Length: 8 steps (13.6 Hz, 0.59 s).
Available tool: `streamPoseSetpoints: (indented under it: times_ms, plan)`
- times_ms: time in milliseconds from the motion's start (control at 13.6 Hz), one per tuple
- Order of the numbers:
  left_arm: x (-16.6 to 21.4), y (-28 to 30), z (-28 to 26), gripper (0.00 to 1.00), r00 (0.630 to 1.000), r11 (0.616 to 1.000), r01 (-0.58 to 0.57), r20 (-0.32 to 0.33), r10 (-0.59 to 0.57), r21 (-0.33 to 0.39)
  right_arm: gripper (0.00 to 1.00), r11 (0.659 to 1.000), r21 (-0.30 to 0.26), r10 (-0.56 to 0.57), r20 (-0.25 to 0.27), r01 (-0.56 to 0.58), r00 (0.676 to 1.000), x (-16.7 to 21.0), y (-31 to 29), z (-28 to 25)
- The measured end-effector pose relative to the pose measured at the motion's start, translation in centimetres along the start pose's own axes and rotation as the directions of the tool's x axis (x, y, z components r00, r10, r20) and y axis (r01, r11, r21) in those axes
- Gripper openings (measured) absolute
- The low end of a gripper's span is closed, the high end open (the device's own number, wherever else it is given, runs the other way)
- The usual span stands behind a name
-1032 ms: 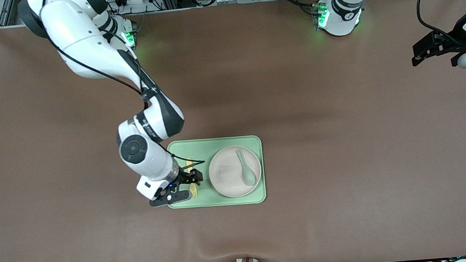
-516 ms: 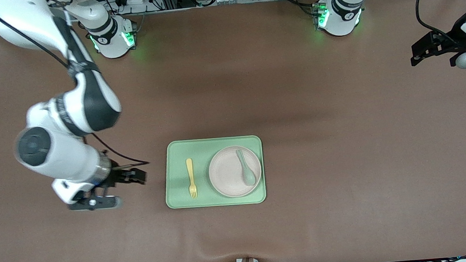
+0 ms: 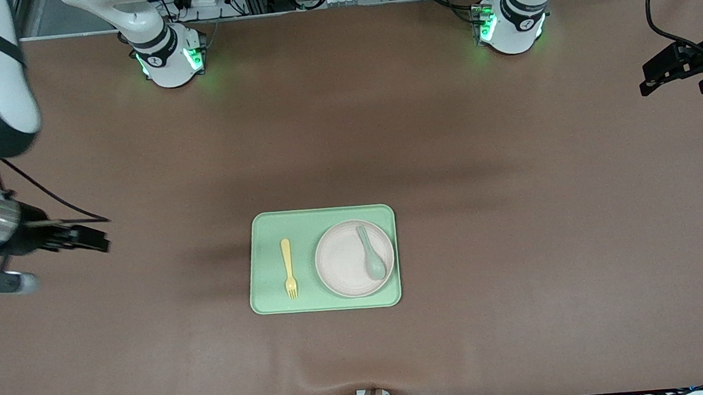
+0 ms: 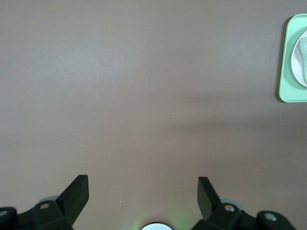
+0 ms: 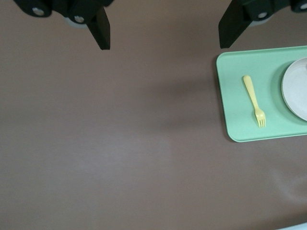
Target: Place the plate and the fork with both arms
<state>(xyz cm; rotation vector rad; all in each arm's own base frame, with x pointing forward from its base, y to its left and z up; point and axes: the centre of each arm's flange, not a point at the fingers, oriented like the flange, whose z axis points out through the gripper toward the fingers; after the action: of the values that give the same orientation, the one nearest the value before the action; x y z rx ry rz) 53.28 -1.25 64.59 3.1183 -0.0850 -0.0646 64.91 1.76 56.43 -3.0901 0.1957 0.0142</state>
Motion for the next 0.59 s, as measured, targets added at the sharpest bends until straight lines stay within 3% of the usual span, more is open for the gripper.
streamPoseSetpoints:
  times_ms: [221,442,590]
  plan:
    - [0.0,0.4,0.0,1.00,1.000,1.000,-0.007,0.000,0.007,0.001,1.00,1.000,-0.001,-0.010,-0.037,0.010,0.999,-4.7,0.2,-4.5]
    - [0.0,1.3,0.1,1.00,1.000,1.000,-0.023,0.003,0.023,0.002,1.00,1.000,-0.012,-0.017,-0.033,0.016,0.999,-10.3,0.3,-5.5]
    - [0.1,1.8,0.3,1.00,1.000,1.000,-0.024,0.007,0.024,0.002,1.00,1.000,-0.016,-0.016,-0.029,0.015,0.999,-11.8,0.5,-5.1]
